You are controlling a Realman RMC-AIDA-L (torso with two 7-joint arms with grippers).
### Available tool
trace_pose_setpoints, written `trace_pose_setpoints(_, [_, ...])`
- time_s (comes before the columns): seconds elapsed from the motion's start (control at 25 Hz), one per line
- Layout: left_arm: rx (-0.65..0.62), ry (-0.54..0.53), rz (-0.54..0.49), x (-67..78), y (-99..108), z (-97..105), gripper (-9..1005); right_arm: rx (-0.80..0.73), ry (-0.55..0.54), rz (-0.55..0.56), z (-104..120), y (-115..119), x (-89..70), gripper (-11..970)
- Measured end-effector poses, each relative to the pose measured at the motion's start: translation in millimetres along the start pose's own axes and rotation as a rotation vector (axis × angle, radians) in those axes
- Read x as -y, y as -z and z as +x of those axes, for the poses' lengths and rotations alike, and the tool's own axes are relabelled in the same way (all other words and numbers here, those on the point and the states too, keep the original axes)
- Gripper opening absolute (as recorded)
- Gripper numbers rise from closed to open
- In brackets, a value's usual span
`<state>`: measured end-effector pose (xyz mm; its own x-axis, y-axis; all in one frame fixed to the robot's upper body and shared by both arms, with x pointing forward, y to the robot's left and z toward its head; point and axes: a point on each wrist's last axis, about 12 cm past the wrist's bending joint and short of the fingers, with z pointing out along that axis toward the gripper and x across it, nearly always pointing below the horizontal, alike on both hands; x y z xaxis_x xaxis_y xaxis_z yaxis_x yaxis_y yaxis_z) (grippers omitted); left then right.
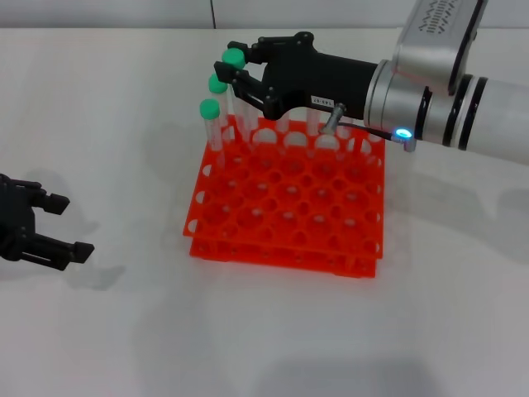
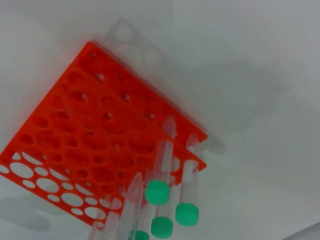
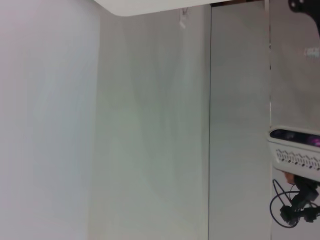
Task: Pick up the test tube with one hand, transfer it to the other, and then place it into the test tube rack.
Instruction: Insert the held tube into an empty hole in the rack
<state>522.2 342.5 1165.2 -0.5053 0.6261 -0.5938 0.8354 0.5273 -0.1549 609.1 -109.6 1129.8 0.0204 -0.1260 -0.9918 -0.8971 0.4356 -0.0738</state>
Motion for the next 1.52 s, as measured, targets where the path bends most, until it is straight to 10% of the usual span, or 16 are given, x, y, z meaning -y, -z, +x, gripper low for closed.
trace_pose_setpoints(1.52, [0.015,-0.007,-0.007,-1.0,-5.8,-3.4,887,-0.044,0.005,0.012,7.0,-7.6,-2.0,264])
